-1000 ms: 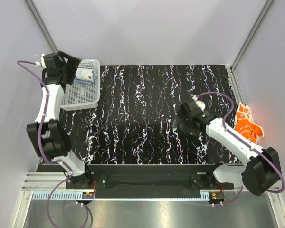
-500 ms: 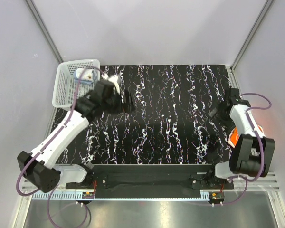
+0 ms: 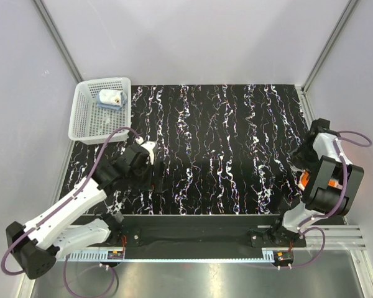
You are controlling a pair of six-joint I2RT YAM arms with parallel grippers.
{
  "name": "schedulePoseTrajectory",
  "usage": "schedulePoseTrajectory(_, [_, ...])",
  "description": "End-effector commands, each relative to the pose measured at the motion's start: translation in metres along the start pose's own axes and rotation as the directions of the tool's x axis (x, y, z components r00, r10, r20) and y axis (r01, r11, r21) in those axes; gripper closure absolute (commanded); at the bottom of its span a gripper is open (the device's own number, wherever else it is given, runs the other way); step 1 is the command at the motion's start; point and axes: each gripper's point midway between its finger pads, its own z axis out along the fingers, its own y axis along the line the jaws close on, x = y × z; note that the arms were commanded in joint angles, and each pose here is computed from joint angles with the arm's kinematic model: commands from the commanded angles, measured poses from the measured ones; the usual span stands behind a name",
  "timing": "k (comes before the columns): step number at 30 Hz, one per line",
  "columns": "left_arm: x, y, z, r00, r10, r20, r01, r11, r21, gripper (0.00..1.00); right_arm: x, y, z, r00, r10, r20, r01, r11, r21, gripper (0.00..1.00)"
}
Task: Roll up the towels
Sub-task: Move the towel to the center of the board
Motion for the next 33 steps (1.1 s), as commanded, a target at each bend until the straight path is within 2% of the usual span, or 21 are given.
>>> schedulePoseTrajectory(1, [-0.012, -0.005, -0.009, 0.997, 0.035, 0.075, -0.037, 0.999, 0.028, 0.01, -0.019, -0.027, 0.01, 0.997, 0.052, 0.056, -0.058, 0.992, 0.108, 0.11])
schedulePoseTrajectory(3, [-0.011, -0.006, -0.007, 0.997, 0.039, 0.069, -0.041, 0.998, 0.041, 0.01, -0.015, -0.04, 0.022, 0.996, 0.09, 0.019, -0.092, 0.987, 0.131, 0.12])
schedulePoseTrajectory(7, [-0.009, -0.005, -0.002, 0.998, 0.035, 0.046, -0.036, 0.999, 0.025, 0.01, -0.006, -0.035, 0.037, 0.994, 0.104, -0.022, -0.101, 0.989, 0.105, 0.14])
schedulePoseTrajectory(10, [-0.009, -0.004, -0.001, 0.998, 0.033, 0.046, -0.034, 0.999, 0.021, 0.01, 0.004, -0.03, 0.044, 0.994, 0.095, -0.062, -0.09, 0.993, 0.078, 0.24])
schedulePoseTrajectory(11, [-0.009, -0.004, -0.001, 0.998, 0.032, 0.046, -0.033, 0.999, 0.021, 0.01, 0.009, -0.023, 0.046, 0.992, 0.091, -0.092, -0.088, 0.995, 0.043, 0.3])
schedulePoseTrajectory(15, [-0.01, -0.002, -0.001, 0.998, 0.027, 0.053, -0.028, 1.0, 0.011, 0.01, 0.021, -0.004, 0.057, 0.986, 0.064, -0.154, -0.072, 0.996, -0.047, 0.64])
schedulePoseTrajectory(16, [-0.01, 0.0, -0.001, 0.998, 0.023, 0.059, -0.023, 1.0, 0.0, 0.01, 0.027, -0.001, 0.059, 0.984, 0.054, -0.172, -0.065, 0.996, -0.059, 0.92])
schedulePoseTrajectory(17, [-0.011, 0.0, -0.002, 0.998, 0.019, 0.063, -0.019, 1.0, -0.001, 0.01, 0.033, 0.008, 0.058, 0.98, 0.036, -0.198, -0.056, 0.994, -0.096, 1.0])
schedulePoseTrajectory(19, [-0.012, 0.0, -0.003, 0.997, 0.018, 0.075, -0.018, 1.0, 0.002, 0.01, 0.043, 0.023, 0.053, 0.978, 0.0, -0.21, -0.03, 0.989, -0.143, 1.0])
schedulePoseTrajectory(22, [-0.014, -0.001, -0.006, 0.996, 0.015, 0.092, -0.016, 1.0, 0.01, 0.01, 0.063, 0.07, 0.022, 0.979, -0.103, -0.178, 0.057, 0.968, -0.244, 1.0])
schedulePoseTrajectory(25, [-0.017, 0.003, -0.008, 0.994, 0.012, 0.113, -0.011, 1.0, -0.01, 0.01, 0.096, 0.131, -0.025, 0.967, -0.195, -0.163, 0.115, 0.908, -0.403, 1.0])
schedulePoseTrajectory(26, [-0.018, 0.003, -0.011, 0.993, 0.012, 0.122, -0.011, 1.0, -0.01, 0.01, 0.122, 0.152, -0.043, 0.955, -0.246, -0.167, 0.149, 0.881, -0.45, 1.0])
schedulePoseTrajectory(29, [-0.02, 0.006, -0.013, 0.99, 0.003, 0.138, 0.001, 1.0, -0.026, 0.01, 0.155, 0.186, -0.073, 0.944, -0.29, -0.161, 0.171, 0.841, -0.514, 1.0])
schedulePoseTrajectory(30, [-0.021, 0.007, -0.016, 0.988, -0.002, 0.153, 0.007, 1.0, -0.028, 0.01, 0.18, 0.201, -0.088, 0.926, -0.351, -0.137, 0.218, 0.796, -0.564, 1.0])
schedulePoseTrajectory(31, [-0.021, 0.007, -0.017, 0.988, -0.004, 0.157, 0.009, 0.999, -0.031, 0.01, 0.2, 0.216, -0.105, 0.903, -0.403, -0.147, 0.229, 0.743, -0.628, 0.95])
schedulePoseTrajectory(32, [-0.022, 0.008, -0.017, 0.987, -0.007, 0.162, 0.013, 0.999, -0.034, 0.01, 0.217, 0.226, -0.11, 0.885, -0.439, -0.157, 0.236, 0.712, -0.661, 0.73])
schedulePoseTrajectory(33, [-0.022, 0.011, -0.018, 0.986, -0.013, 0.168, 0.021, 0.999, -0.047, 0.01, 0.236, 0.243, -0.128, 0.863, -0.488, -0.132, 0.253, 0.642, -0.724, 0.4])
